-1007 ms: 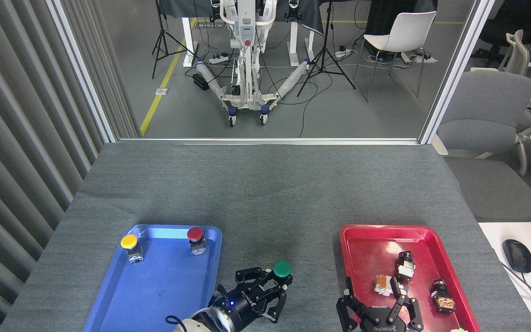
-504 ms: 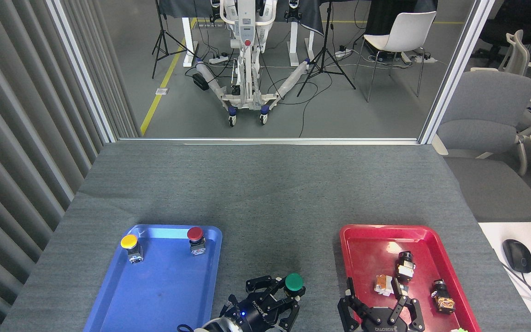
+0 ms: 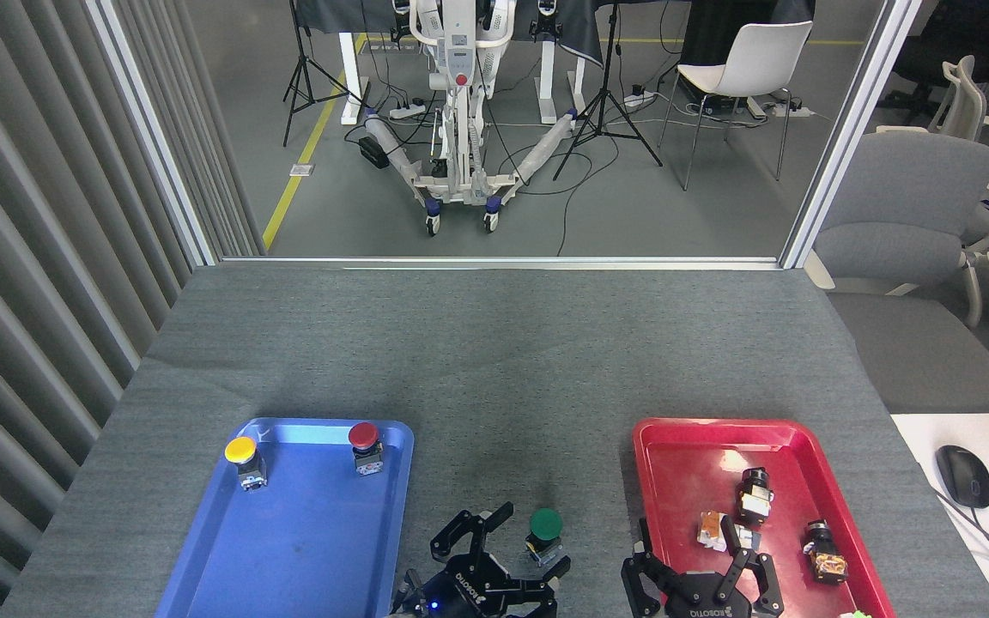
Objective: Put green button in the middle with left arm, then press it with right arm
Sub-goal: 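Release the green button and withdraw the left gripper to the blue tray, then move the right gripper over the green button and press down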
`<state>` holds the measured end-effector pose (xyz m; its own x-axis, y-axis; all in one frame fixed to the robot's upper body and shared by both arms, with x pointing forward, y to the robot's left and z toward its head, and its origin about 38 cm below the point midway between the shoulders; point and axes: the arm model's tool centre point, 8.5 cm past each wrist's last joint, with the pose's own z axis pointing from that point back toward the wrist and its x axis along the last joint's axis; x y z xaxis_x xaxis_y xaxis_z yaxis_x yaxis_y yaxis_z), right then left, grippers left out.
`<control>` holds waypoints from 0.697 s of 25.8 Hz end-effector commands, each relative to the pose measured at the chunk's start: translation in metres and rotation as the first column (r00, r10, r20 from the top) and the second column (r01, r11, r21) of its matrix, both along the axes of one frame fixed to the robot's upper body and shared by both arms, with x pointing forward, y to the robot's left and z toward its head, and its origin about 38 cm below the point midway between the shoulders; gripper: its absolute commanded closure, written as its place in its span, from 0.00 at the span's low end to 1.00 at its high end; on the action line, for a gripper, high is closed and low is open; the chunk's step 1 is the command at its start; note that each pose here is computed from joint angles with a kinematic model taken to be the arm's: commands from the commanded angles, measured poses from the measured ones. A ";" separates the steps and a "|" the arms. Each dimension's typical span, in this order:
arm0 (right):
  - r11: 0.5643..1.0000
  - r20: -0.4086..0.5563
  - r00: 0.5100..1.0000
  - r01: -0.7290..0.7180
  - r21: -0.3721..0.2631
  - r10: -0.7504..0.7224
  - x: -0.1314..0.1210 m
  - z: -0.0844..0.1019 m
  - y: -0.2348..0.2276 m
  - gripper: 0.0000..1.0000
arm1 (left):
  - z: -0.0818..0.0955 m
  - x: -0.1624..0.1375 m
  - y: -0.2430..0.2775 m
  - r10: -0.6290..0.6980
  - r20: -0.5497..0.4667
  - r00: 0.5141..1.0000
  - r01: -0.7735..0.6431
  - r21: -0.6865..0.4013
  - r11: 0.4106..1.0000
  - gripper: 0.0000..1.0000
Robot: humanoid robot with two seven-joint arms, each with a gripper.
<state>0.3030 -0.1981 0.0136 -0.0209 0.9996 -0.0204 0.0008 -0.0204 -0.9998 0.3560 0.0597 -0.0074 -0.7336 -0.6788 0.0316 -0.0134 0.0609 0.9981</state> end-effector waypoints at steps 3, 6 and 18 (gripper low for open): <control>0.999 0.005 0.999 -0.047 0.008 0.047 0.001 0.002 0.016 0.30 | 0.009 -0.018 0.080 0.284 0.088 0.955 -0.288 0.025 0.957 0.01; 0.997 0.008 0.997 -0.082 0.014 0.082 0.002 0.004 0.029 0.46 | 0.016 -0.021 0.129 0.418 0.118 0.901 -0.424 0.030 0.905 0.01; 0.977 -0.024 0.977 -0.214 -0.014 0.214 0.010 0.007 0.077 1.00 | 0.023 -0.007 0.242 0.703 -0.031 0.711 -0.702 0.024 0.712 0.01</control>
<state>0.3091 -0.1312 0.0213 -0.2072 0.9782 -0.0112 0.0053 -0.0103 -0.9999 0.3481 0.2871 0.0114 -0.0993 -0.9949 -0.0180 0.0057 -0.0186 0.9998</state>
